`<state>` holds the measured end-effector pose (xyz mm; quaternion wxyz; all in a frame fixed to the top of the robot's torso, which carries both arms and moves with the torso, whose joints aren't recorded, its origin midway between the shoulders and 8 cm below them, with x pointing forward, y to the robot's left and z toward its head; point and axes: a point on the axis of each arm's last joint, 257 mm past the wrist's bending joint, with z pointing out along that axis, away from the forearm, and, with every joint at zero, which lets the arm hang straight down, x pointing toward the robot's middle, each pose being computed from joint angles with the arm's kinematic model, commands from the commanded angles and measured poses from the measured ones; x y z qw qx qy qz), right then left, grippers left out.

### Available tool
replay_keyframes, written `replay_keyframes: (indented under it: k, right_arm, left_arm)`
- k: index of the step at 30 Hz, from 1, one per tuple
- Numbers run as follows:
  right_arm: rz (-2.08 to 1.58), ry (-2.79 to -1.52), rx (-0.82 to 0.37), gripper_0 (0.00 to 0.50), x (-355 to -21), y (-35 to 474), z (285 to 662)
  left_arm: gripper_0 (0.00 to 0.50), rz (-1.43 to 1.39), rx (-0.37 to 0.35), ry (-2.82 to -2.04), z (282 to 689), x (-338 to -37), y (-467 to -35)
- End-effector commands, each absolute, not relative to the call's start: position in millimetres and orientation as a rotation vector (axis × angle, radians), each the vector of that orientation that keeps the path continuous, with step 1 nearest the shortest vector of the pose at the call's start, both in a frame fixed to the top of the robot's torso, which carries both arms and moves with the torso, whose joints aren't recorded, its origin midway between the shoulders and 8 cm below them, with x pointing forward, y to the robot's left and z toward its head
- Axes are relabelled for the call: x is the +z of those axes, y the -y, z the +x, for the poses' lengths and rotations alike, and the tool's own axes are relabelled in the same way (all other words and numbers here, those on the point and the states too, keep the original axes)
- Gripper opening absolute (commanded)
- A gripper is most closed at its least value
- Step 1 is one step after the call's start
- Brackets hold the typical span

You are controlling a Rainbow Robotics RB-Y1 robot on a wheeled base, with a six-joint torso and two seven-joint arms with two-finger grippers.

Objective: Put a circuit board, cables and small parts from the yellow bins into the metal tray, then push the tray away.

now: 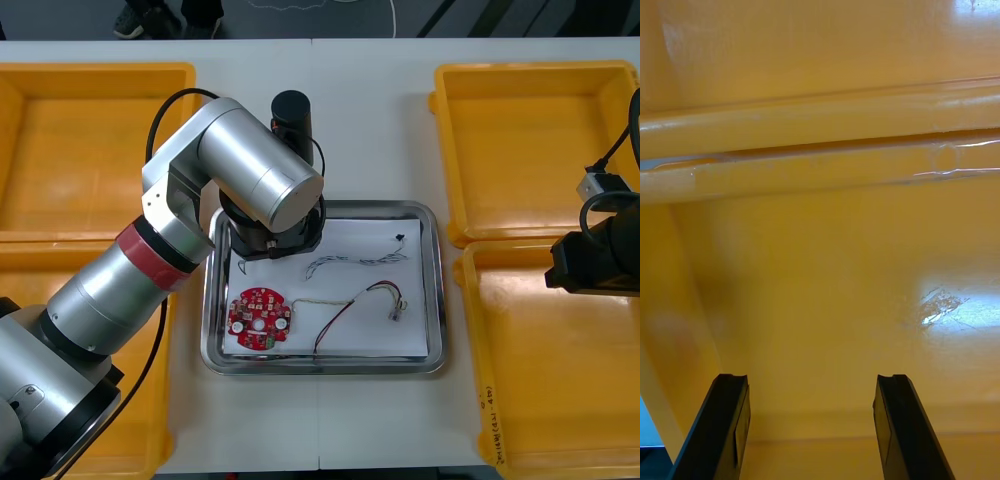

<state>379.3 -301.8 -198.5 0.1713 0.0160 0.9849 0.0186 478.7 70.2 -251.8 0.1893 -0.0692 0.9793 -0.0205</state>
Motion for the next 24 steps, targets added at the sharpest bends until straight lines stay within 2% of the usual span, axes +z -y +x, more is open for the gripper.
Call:
replay_keyframes:
  k: [1,10,16,24]
  right_arm:
    - [0.035,-2.785,0.059,0.482,-194.6,306.4,378.9]
    - [0.033,-2.784,0.061,0.482,-194.1,305.9,379.2]
    - [0.031,-2.786,0.064,0.482,-194.2,305.3,378.9]
    - [0.028,-2.787,0.071,0.481,-194.0,304.2,378.4]
  left_arm:
    - [0.5,-0.093,-0.079,-2.741,464.0,-226.6,-61.0]
    - [0.5,-0.093,-0.085,-2.717,452.5,-188.4,-85.0]
    - [0.5,-0.105,-0.144,-2.675,454.6,-162.4,-101.1]
    - [0.5,-0.156,-0.142,-2.654,458.7,-137.9,-147.0]
